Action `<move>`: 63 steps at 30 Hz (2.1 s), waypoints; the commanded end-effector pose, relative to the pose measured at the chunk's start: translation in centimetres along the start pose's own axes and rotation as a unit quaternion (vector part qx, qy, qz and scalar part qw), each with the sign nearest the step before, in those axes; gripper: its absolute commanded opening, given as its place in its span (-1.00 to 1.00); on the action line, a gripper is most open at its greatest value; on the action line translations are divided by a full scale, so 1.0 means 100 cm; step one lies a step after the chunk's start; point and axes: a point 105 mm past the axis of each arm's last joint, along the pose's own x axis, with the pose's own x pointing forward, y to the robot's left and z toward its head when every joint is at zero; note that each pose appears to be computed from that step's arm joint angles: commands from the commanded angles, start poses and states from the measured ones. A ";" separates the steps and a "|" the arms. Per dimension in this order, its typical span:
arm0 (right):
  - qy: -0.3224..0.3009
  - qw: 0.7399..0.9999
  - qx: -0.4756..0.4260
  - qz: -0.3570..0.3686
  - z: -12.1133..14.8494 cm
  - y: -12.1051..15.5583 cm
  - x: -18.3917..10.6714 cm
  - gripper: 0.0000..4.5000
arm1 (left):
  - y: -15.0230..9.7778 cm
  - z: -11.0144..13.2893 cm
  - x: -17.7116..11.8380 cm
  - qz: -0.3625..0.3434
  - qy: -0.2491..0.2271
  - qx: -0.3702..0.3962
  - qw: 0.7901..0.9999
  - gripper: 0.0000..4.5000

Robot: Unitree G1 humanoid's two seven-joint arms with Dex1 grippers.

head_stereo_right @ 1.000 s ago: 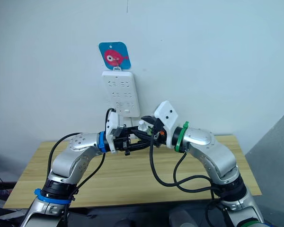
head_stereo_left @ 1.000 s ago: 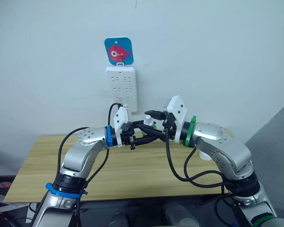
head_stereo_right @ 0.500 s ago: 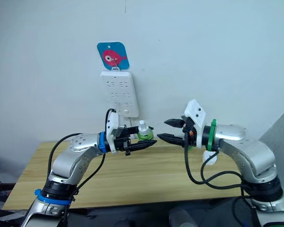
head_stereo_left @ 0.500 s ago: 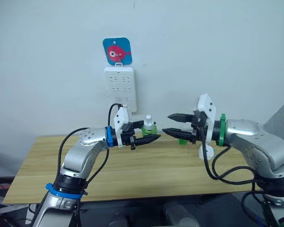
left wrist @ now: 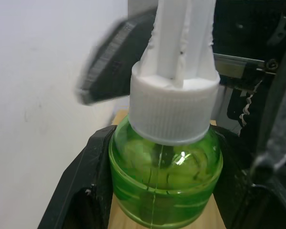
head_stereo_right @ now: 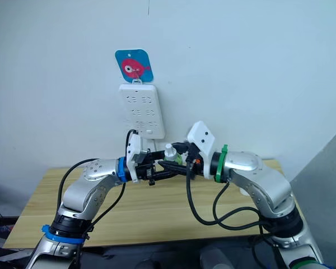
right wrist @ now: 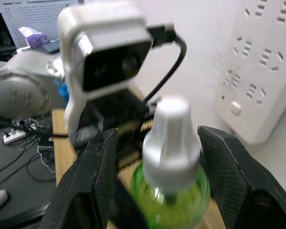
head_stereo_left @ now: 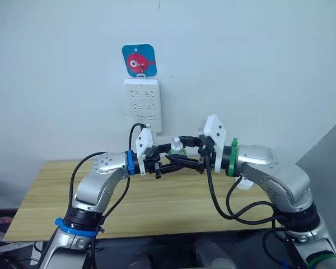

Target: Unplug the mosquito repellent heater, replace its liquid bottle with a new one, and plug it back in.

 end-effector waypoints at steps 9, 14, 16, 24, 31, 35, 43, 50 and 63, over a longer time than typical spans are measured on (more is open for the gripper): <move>0.012 0.999 -0.018 -0.037 0.006 -0.029 -0.027 0.23 | -0.008 0.011 0.003 -0.008 -0.017 0.019 1.000 0.03; 0.049 0.999 -0.009 -0.011 0.002 -0.028 -0.059 0.23 | -0.007 0.010 0.002 -0.006 -0.016 0.017 1.000 0.03; 0.066 0.998 -0.009 0.003 -0.001 -0.026 -0.068 0.23 | -0.007 0.009 0.002 -0.006 -0.015 0.017 1.000 0.03; 0.053 0.998 -0.017 0.030 0.004 -0.012 -0.061 0.23 | -0.007 0.008 0.001 -0.008 -0.014 0.018 1.000 0.03; 0.006 0.999 -0.012 0.033 0.013 0.002 -0.030 0.23 | -0.008 0.007 0.002 -0.010 -0.013 0.019 1.000 0.03; -0.001 0.999 -0.015 0.036 0.012 0.008 -0.014 0.23 | -0.010 0.007 0.003 -0.012 -0.015 0.017 1.000 0.03; -0.006 1.000 -0.026 -0.001 0.014 -0.007 0.002 0.23 | -0.011 0.008 0.005 -0.012 -0.017 0.019 1.000 0.03; 0.021 1.000 -0.020 -0.011 0.010 -0.027 -0.031 0.23 | -0.010 0.008 0.005 -0.009 -0.017 0.019 1.000 0.03; 0.021 0.998 -0.004 0.054 0.020 -0.009 -0.051 0.23 | -0.009 0.007 0.003 -0.010 -0.013 0.021 1.000 0.03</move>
